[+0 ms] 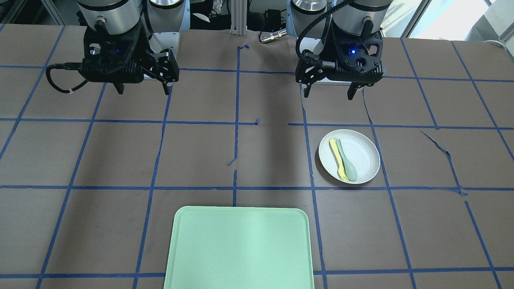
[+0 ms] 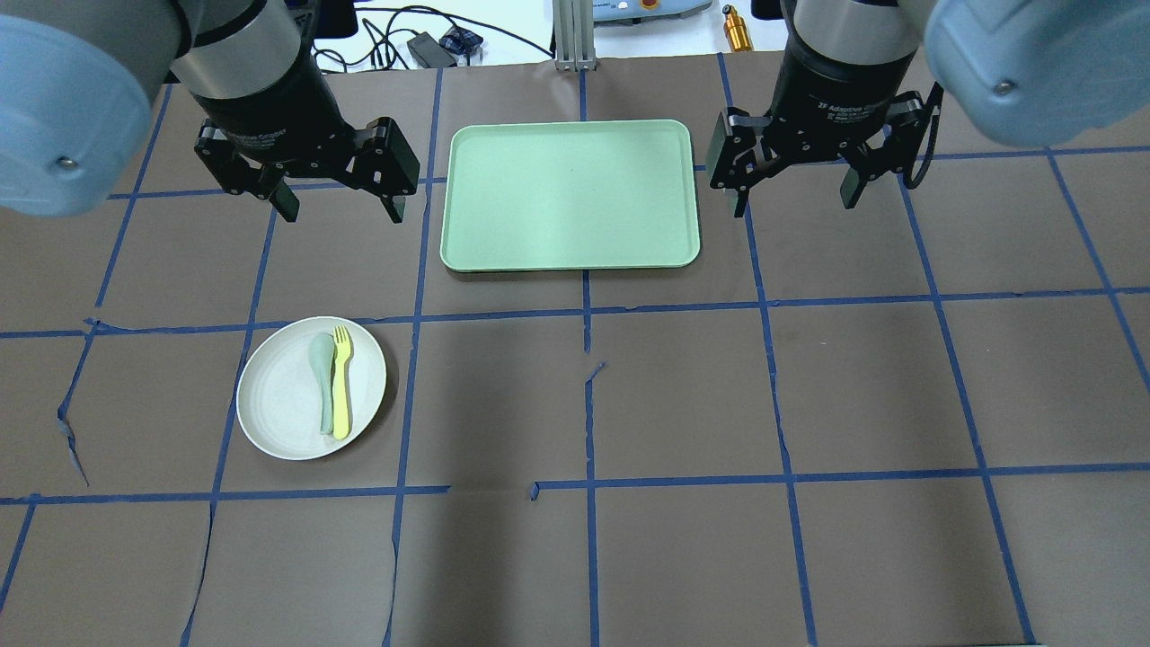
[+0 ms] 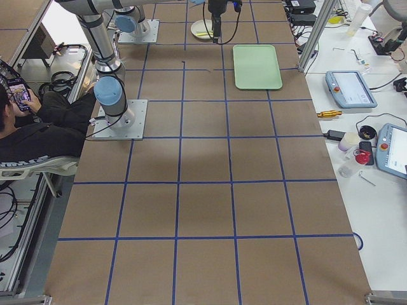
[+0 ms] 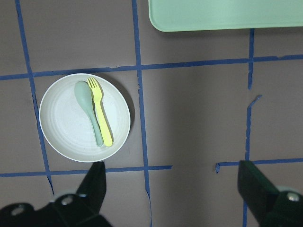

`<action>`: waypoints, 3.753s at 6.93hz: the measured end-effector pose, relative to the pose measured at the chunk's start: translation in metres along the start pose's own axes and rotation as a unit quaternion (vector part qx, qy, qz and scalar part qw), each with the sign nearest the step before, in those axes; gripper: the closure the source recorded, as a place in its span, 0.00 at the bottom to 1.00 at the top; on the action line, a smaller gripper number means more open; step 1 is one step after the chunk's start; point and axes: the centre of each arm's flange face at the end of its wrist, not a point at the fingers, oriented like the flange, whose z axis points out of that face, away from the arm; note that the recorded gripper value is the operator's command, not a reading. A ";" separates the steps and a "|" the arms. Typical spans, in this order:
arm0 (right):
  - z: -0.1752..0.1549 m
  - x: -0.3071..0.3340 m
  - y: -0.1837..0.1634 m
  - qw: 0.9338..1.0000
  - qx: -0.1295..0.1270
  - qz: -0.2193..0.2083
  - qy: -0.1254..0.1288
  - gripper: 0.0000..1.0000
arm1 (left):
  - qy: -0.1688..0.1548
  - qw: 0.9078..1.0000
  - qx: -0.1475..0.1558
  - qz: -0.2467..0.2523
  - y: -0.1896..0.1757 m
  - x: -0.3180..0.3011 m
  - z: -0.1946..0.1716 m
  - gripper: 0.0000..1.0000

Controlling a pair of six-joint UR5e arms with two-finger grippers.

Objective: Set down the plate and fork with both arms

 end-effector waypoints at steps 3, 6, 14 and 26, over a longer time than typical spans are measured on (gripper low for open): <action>-0.009 -0.001 -0.002 1.000 0.010 -0.001 -0.003 0.00 | -0.001 1.000 -0.001 0.000 0.000 0.000 0.001 0.00; -0.010 -0.001 -0.003 1.000 0.012 0.000 -0.002 0.00 | -0.002 1.000 -0.002 0.001 0.000 0.000 0.001 0.00; -0.007 -0.001 -0.002 1.000 0.008 0.000 -0.002 0.00 | -0.001 1.000 -0.002 0.002 -0.001 0.000 0.002 0.00; -0.002 -0.001 -0.002 1.000 0.003 -0.001 -0.002 0.00 | 0.071 0.997 -0.016 -0.031 0.050 -0.280 0.332 1.00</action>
